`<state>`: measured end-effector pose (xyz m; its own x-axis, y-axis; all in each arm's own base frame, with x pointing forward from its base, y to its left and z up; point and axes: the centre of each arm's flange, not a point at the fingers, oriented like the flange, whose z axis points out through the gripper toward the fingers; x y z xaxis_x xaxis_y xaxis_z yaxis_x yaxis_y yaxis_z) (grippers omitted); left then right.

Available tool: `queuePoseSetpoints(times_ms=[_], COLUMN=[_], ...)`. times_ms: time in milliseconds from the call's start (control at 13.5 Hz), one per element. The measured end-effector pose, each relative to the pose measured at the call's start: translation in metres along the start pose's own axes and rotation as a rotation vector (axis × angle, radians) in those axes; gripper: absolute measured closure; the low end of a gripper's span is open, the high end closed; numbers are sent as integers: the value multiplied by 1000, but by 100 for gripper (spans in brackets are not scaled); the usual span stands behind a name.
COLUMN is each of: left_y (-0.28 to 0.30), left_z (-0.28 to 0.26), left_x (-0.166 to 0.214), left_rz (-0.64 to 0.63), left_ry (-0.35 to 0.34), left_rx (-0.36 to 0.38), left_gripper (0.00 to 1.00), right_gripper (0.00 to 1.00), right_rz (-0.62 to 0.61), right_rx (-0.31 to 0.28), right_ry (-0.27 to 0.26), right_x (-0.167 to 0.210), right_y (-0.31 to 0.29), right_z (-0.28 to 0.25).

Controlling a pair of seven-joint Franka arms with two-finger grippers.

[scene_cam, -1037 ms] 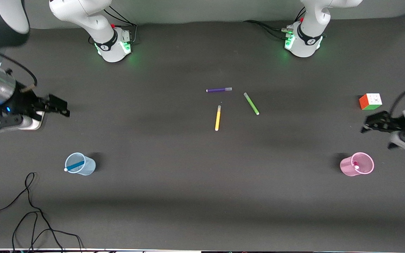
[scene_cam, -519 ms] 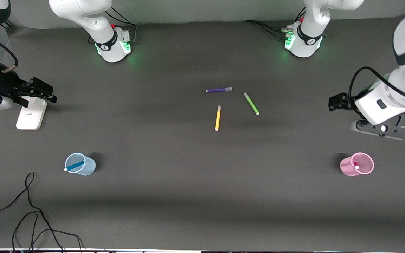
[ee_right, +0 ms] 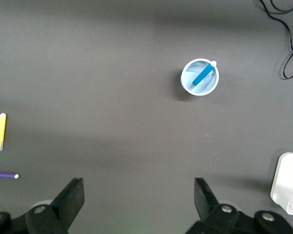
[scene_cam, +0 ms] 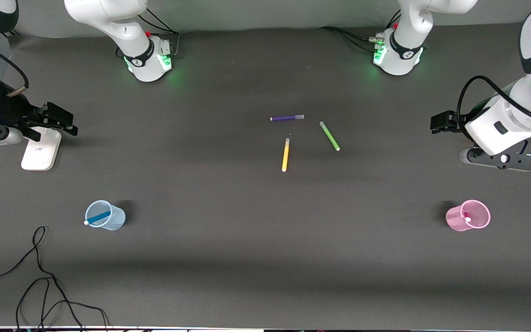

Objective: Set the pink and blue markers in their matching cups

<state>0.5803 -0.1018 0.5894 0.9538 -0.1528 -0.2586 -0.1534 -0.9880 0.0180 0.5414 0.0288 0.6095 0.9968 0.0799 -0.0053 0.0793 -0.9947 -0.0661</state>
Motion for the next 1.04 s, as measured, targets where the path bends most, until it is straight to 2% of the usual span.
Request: queuePoseSetpoints(times_ms=[444,889,1037], left_y=[-10,-20,-22], left_z=[6,8,7], left_x=[-1,1,0], left_rz=[-26,-23,-14], left_ry=[-39,-44,-41], left_rx=[21,0,13], left_gripper=[0,0,0], right_gripper=[0,0,0], right_rz=[-36,-34,-33], right_rx=[-41,-42,-42], right_ry=[-4,-5,-5], right_x=[0,0,0], right_y=[-21,-23,-22], right_z=[2,2,2])
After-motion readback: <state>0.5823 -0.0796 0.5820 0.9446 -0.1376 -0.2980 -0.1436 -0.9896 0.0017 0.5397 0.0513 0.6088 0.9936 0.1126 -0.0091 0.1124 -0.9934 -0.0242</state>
